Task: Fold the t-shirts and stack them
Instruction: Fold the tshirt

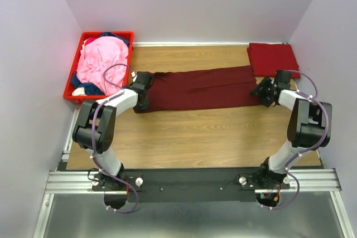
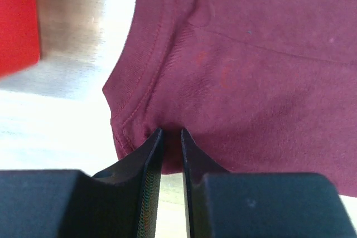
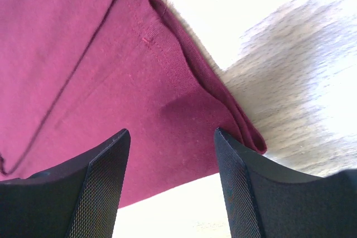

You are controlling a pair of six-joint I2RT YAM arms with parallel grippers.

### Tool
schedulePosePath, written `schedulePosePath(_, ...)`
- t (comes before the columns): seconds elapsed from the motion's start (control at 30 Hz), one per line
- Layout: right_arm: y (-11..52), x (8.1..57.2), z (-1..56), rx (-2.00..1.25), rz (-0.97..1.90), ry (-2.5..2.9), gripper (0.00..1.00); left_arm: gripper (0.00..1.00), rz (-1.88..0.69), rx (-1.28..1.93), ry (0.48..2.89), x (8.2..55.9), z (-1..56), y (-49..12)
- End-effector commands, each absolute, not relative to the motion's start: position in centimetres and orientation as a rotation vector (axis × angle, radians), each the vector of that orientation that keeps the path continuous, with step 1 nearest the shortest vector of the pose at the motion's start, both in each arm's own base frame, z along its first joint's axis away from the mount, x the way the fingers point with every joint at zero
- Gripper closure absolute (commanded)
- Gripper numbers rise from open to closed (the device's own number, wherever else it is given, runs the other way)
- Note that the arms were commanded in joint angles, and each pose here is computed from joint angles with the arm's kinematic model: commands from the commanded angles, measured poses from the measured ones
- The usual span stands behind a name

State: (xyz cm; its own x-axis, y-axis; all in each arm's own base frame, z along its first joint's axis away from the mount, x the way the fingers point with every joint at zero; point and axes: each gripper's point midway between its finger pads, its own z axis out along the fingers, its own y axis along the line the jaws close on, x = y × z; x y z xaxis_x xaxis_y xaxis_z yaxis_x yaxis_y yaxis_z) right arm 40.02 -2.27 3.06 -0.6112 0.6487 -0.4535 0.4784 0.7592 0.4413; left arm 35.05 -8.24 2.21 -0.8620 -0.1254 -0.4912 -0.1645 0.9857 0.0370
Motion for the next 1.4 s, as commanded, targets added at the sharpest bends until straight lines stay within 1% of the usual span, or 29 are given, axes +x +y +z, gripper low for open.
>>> schedulePosePath(0.0,-4.0,37.3,0.5,1.0,0.307,2.374,0.3,0.74,0.045,-0.245,2.712,31.3,0.1,-7.5)
schedulePosePath(0.13,-5.2,36.5,0.6,1.051,0.256,2.352,0.3,0.73,0.006,-0.289,2.722,29.2,-0.3,-7.3)
schedulePosePath(0.2,-5.3,36.4,1.2,1.028,0.246,2.349,0.3,0.74,-0.007,-0.31,2.68,29.2,1.2,-7.2)
schedulePosePath(0.27,-5.2,36.7,3.0,0.98,0.265,2.316,0.3,0.73,-0.002,-0.332,2.633,29.6,2.7,-6.9)
schedulePosePath(0.3,-5.2,37.0,3.7,0.956,0.275,2.303,0.29,0.72,-0.024,-0.341,2.573,30.5,4.7,-7.0)
schedulePosePath(0.37,-4.5,37.5,5.9,0.894,0.319,2.264,0.29,0.71,-0.071,-0.33,2.514,31.5,6.9,-7.5)
schedulePosePath(0.4,-4.2,38.0,6.8,0.859,0.341,2.246,0.29,0.7,-0.109,-0.325,2.453,32.8,9.1,-8.0)
schedulePosePath(0.47,-2.4,38.9,8.9,0.751,0.423,2.224,0.29,0.66,-0.19,-0.276,2.405,34.0,10.9,-9.5)
schedulePosePath(0.5,-1.7,39.2,9.5,0.704,0.45,2.218,0.29,0.64,-0.237,-0.257,2.35,35.5,12.4,-10.3)
schedulePosePath(0.57,0.8,39.8,10.7,0.599,0.553,2.214,0.29,0.62,-0.313,-0.216,2.334,37.4,13.0,-12.3)
schedulePosePath(0.63,2.4,40.0,11.2,0.547,0.607,2.22,0.29,0.62,-0.341,-0.191,2.346,38.6,12.7,-13.6)
schedulePosePath(0.67,3.7,39.9,11.3,0.501,0.631,2.232,0.29,0.62,-0.352,-0.18,2.334,39.8,13.5,-14.3)
schedulePosePath(0.7,4.2,39.9,11.3,0.481,0.639,2.236,0.29,0.67,-0.359,-0.163,2.395,40.3,11.3,-15.1)
schedulePosePath(0.77,5.0,39.8,11.3,0.452,0.646,2.243,0.29,0.69,-0.352,-0.147,2.425,41.4,10.3,-16.0)
schedulePosePath(0.8,5.6,39.7,10.9,0.432,0.653,2.256,0.29,0.77,-0.341,-0.143,2.455,42.3,9.1,-16.4)
schedulePosePath(0.93,7.6,39.9,10.5,0.326,0.7,2.282,0.29,0.76,-0.314,-0.128,2.484,44.0,8.3,-17.1)
schedulePosePath(1.07,11.2,40.6,10.1,0.175,0.74,2.307,0.29,0.7,-0.257,-0.156,2.438,45.0,10.2,-16.2)
schedulePosePath(1.1,12.8,41.0,10.3,0.112,0.757,2.298,0.29,0.61,-0.249,-0.162,2.417,45.2,11.1,-16.0)
schedulePosePath(1.13,13.8,41.2,10.4,0.075,0.786,2.295,0.29,0.45,-0.227,-0.172,2.405,45.3,11.4,-15.6)
schedulePosePath(1.2,16.4,42.8,10.8,-0.019,0.832,2.273,0.3,0.36,-0.232,-0.174,2.387,45.5,12.2,-15.3)
schedulePosePath(1.33,20.6,45.1,11.2,-0.182,0.902,2.236,0.34,0.35,-0.227,-0.208,2.369,45.9,12.6,-14.3)
schedulePosePath(1.37,22.1,45.7,11.4,-0.233,0.94,2.206,0.38,0.35,-0.232,-0.219,2.365,45.9,12.7,-14.3)
